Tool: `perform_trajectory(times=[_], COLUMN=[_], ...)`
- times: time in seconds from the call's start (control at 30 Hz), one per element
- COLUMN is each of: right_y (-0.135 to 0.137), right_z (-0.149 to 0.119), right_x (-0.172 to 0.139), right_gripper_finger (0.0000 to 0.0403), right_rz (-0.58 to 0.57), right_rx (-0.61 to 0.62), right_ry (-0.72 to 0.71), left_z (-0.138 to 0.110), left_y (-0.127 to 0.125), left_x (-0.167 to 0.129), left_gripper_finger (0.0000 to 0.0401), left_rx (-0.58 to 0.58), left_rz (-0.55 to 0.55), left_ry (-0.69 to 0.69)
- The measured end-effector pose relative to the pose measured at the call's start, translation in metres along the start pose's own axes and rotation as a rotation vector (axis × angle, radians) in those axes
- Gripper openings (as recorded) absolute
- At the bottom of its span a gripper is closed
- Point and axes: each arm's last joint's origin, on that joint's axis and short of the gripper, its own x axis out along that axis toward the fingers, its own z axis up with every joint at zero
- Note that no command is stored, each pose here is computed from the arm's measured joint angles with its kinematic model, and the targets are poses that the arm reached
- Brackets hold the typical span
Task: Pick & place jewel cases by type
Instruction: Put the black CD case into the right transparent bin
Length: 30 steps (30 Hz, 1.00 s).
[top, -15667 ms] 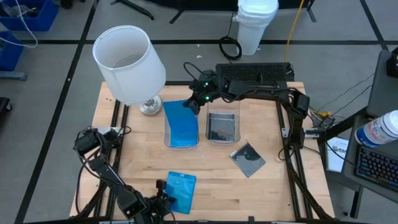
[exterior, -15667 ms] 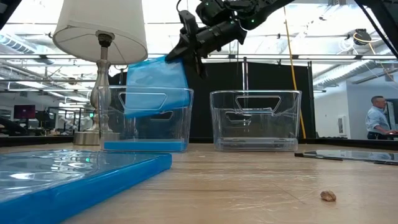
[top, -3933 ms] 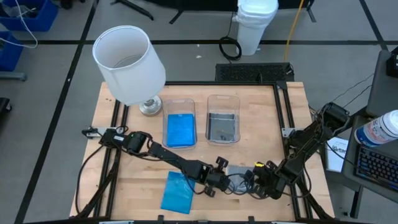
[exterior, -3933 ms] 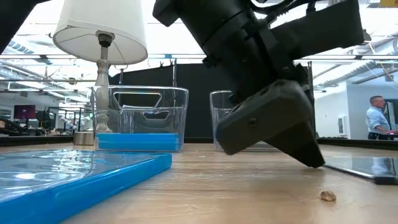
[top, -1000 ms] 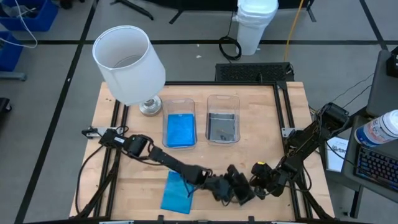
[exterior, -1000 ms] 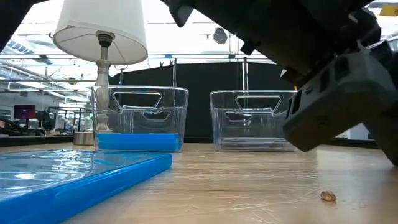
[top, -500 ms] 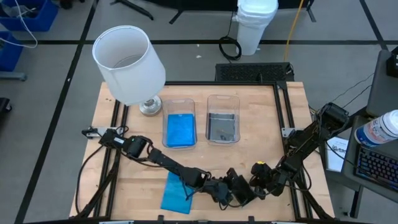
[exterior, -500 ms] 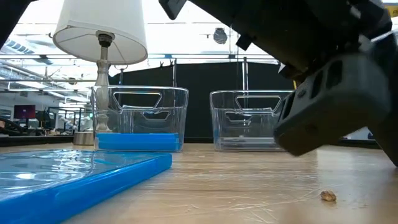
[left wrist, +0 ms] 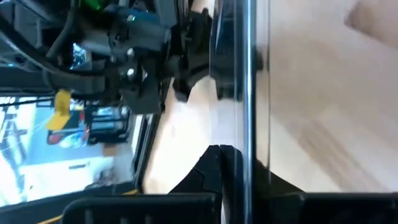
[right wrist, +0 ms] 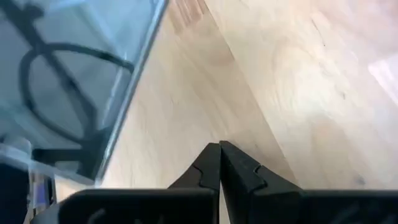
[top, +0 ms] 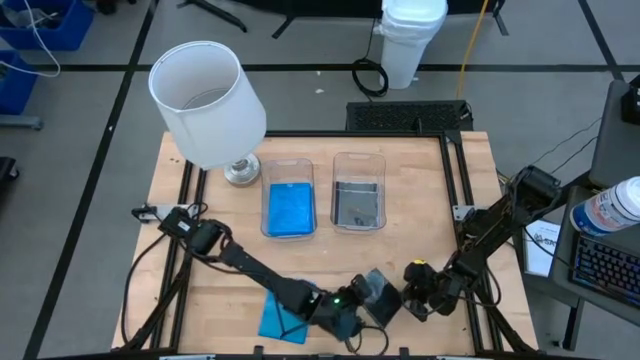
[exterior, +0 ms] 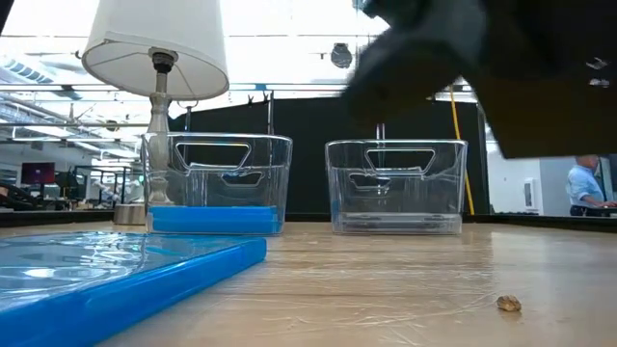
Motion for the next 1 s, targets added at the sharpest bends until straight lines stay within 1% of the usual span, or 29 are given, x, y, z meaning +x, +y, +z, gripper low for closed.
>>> perform_trajectory(times=[0.1,0.17,0.23,0.33,0.4,0.5,0.6,0.67,0.77,0.87,0.93,1.0], right_y=[0.005,0.008,0.013,0.02,0.025,0.033,0.042,0.05,0.059,0.064,0.065,0.062], right_z=[0.002,0.004,0.006,0.009,0.013,0.017,0.024,0.029,0.037,0.048,0.055,0.061], right_x=[0.0,0.0,-0.001,-0.002,-0.003,-0.006,-0.01,-0.015,-0.023,-0.029,-0.03,-0.027], right_gripper_finger=[0.0,0.0,0.0,0.0,0.0,0.0,0.0,0.0,0.0004,0.0018,0.0035,0.0058], right_rz=[0.046,0.077,0.121,0.181,0.219,0.294,0.4,0.487,0.606,0.694,0.73,0.737], right_rx=[-0.031,-0.055,-0.073,-0.121,-0.163,-0.225,-0.28,-0.311,-0.337,-0.297,-0.264,-0.22], right_ry=[-0.031,-0.065,-0.098,-0.134,-0.178,-0.229,-0.272,-0.317,-0.401,-0.477,-0.482,-0.47], left_z=[0.003,0.007,0.01,0.019,0.025,0.036,0.045,0.051,0.059,0.064,0.067,0.068], left_y=[0.002,0.005,0.006,0.002,0.0,0.0,-0.004,-0.005,-0.008,-0.016,-0.02,-0.022], left_x=[-0.015,-0.028,-0.042,-0.062,-0.076,-0.101,-0.125,-0.143,-0.165,-0.179,-0.185,-0.187], left_gripper_finger=[0.0009,0.0016,0.0019,0.001,0.0007,0.0015,0.0016,0.0008,0.0011,0.0016,0.0009,0.0007], left_rx=[0.041,0.092,0.192,0.347,0.424,0.516,0.54,0.526,0.501,0.535,0.556,0.555], left_rz=[0.019,0.058,0.102,0.153,0.182,0.216,0.219,0.23,0.239,0.237,0.236,0.225], left_ry=[0.055,0.1,0.162,0.234,0.26,0.268,0.218,0.181,0.125,0.09,0.077,0.053])
